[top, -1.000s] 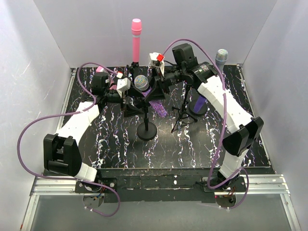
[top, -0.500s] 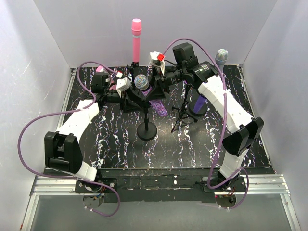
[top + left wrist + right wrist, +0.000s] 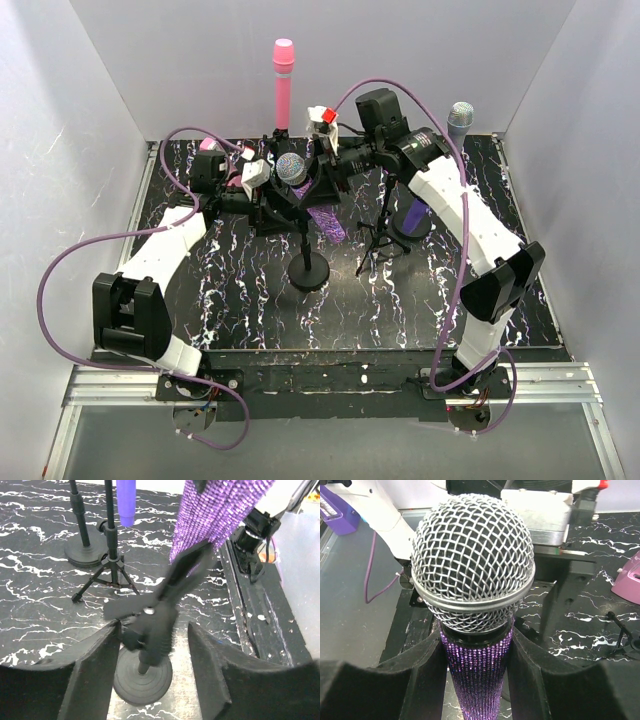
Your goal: Attach the microphones to the stand
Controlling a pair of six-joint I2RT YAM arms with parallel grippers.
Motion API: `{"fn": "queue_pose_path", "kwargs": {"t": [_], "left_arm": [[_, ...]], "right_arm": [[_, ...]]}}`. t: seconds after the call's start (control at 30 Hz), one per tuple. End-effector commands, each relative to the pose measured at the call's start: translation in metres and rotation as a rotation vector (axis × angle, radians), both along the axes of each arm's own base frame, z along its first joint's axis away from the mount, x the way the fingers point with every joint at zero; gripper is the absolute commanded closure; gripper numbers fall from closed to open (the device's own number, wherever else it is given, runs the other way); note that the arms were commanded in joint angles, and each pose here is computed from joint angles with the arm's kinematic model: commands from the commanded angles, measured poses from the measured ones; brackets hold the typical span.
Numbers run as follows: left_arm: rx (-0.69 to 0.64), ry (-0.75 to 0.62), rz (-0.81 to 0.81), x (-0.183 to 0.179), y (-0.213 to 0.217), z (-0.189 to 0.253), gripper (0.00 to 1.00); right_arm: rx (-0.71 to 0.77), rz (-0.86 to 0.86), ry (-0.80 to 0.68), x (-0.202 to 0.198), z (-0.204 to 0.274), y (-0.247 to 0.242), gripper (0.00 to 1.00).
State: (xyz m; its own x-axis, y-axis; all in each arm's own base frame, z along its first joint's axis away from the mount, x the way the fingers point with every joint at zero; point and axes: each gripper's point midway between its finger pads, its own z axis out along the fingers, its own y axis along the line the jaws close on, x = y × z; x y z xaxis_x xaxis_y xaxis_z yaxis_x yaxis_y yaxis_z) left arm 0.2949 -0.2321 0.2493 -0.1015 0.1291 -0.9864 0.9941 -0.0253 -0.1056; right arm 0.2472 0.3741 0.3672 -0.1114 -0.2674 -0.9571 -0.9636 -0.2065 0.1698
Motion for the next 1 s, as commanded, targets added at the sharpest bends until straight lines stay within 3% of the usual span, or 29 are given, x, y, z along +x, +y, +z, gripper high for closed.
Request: {"fn": "queue_pose_path", "kwargs": {"t": [0.0,0.17,0.27,0.4,0.5,0.57,0.73,0.97], "left_arm": [[-0.016,-0.101,0.034,0.004,0.002,0.022,0.37],[0.007,-0.088,0.086,0.004,0.006,0.022,0.31],[0.02,-0.083,0.12,0.002,0.008,0.022,0.13],[0.045,-0.071,0.177,-0.003,0.013,0.019,0.12],[0.066,-0.049,0.207,-0.006,0.017,0.012,0.19],[0.062,-0.04,0.202,-0.01,0.016,0.013,0.31],[0.049,-0.001,0.169,-0.014,0.009,0.016,0.41],[0.036,0.085,0.147,-0.029,0.004,0.023,0.72]], "right_arm": [[0.08,-0.028,-0.078,0.003,0.042,-0.007,0.99],[0.077,-0.07,-0.091,0.009,0.046,-0.023,0.99],[0.078,-0.066,-0.091,0.006,0.046,-0.027,0.99],[0.084,-0.052,-0.091,0.002,0.047,-0.03,0.99],[0.086,-0.045,-0.089,-0.002,0.047,-0.033,0.99],[0.086,-0.043,-0.09,-0.004,0.046,-0.034,0.99],[0.095,-0.033,-0.093,-0.009,0.049,-0.037,0.99],[0.099,-0.037,-0.099,-0.013,0.05,-0.04,0.99]]}}
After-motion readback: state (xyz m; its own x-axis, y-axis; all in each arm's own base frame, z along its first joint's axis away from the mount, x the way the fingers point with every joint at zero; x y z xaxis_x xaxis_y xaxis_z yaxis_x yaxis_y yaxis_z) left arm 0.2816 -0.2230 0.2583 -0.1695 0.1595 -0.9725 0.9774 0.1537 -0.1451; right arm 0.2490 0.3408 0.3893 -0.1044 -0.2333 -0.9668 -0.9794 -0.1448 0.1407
